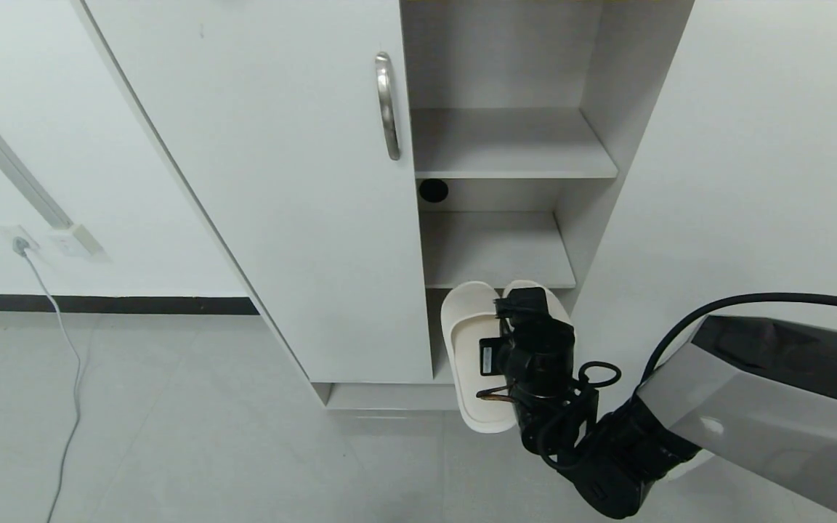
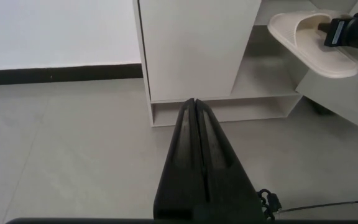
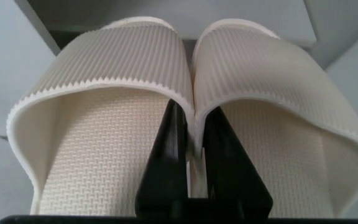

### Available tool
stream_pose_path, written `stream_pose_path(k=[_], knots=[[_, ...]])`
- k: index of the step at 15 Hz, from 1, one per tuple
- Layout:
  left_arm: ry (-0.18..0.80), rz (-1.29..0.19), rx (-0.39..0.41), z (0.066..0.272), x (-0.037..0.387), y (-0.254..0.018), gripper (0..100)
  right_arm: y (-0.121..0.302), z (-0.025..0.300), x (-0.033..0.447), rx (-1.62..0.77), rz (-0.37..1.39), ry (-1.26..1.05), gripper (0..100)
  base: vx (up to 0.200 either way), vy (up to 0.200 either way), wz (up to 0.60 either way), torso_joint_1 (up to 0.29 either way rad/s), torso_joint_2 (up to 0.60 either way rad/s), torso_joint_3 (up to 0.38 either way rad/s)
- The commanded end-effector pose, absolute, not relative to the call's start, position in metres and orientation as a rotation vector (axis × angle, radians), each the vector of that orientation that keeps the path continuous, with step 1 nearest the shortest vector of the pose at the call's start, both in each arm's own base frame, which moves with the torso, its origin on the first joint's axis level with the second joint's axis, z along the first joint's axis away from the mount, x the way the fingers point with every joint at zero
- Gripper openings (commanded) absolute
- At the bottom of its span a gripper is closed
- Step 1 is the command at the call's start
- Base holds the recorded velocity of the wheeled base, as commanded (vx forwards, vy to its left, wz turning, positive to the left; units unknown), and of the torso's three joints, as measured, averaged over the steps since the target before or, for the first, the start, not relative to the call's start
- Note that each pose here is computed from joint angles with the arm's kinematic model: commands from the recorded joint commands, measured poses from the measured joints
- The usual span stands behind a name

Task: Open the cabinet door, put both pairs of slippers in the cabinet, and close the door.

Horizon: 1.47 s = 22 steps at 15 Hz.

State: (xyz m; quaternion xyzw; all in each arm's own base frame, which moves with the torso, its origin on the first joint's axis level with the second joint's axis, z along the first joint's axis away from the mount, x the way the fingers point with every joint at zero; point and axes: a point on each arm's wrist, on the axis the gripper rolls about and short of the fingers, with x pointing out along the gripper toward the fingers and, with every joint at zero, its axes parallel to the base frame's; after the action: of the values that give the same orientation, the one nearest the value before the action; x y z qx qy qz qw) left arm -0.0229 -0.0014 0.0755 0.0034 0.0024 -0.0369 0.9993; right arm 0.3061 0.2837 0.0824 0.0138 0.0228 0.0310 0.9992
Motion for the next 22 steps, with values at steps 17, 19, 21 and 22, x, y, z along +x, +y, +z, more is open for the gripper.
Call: stream_pose_path(k=[17,19,21,22], knots=[[0.006,-0.072,0.006,0.076,-0.023,-0.001,0,0.295,0.057,0.364,0.044,0.013,0.028,0,0.118,0.0,0.0,0.001,0.0,0.001],[0.006,-0.074,0.007,0.076,-0.023,-0.001,0,0.299,0.065,0.372,0.046,0.008,0.026,0,0.0,0.0,0.0,0.0,0.0,0.0],[0.006,-0.075,0.009,0.076,-0.023,-0.001,0,0.303,0.08,0.391,0.054,-0.01,0.016,0,0.0,0.0,0.0,0.0,0.0,0.0],[0.006,-0.072,0.009,0.076,-0.023,-0.001,0,0.304,0.083,0.396,0.056,-0.016,0.014,0,0.0,0.0,0.0,0.0,0.0,0.0]])
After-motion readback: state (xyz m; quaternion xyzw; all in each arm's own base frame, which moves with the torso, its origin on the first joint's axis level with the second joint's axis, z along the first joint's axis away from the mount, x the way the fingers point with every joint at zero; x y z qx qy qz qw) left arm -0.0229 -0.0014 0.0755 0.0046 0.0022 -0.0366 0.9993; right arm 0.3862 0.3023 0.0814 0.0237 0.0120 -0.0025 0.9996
